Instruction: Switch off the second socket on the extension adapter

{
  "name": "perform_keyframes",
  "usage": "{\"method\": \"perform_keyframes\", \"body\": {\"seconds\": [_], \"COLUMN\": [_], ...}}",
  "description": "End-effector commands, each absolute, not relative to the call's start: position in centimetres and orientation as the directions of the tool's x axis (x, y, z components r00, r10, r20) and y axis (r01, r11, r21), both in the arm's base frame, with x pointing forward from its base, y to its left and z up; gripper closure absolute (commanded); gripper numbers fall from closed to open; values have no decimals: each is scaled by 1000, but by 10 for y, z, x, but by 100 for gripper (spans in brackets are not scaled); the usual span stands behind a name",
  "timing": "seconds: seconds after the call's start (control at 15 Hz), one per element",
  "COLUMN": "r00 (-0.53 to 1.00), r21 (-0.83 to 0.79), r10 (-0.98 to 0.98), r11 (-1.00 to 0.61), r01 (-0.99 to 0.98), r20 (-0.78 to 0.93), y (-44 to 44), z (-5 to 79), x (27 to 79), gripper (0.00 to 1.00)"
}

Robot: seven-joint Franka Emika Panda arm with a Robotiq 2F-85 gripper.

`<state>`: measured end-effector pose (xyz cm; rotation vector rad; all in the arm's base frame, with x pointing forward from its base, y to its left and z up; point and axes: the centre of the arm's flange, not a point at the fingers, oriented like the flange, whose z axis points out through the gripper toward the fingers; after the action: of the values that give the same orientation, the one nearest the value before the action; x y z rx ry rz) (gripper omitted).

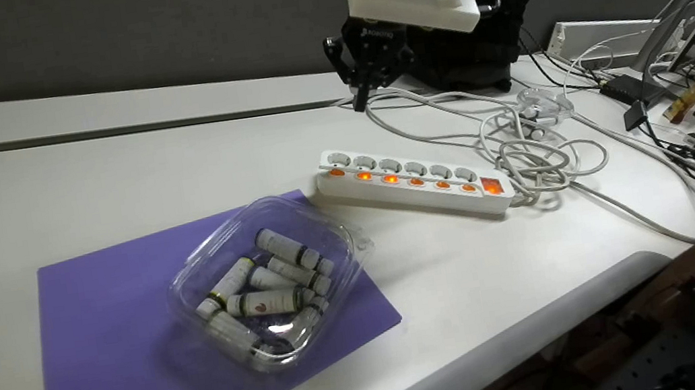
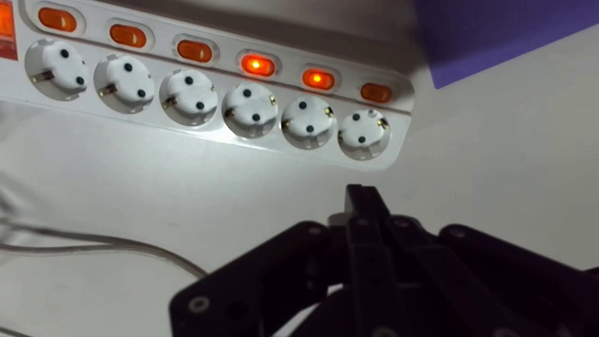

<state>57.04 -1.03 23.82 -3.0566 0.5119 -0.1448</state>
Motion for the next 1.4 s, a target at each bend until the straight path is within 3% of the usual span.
{"method": "perform_keyframes", "body": {"seconds": [0.0,0.47,1.33], "r00": [939,953,999], "r21": [-16,13,40], "r10": [-335,-300,6], "r11": [-942,-954,-999], "r01": [-335,-301,4], "r20": [77,32,52], "y": [-19,-29,-6], "z": [213,171,158], "x": [548,538,509], "gripper": [100,100,100]}}
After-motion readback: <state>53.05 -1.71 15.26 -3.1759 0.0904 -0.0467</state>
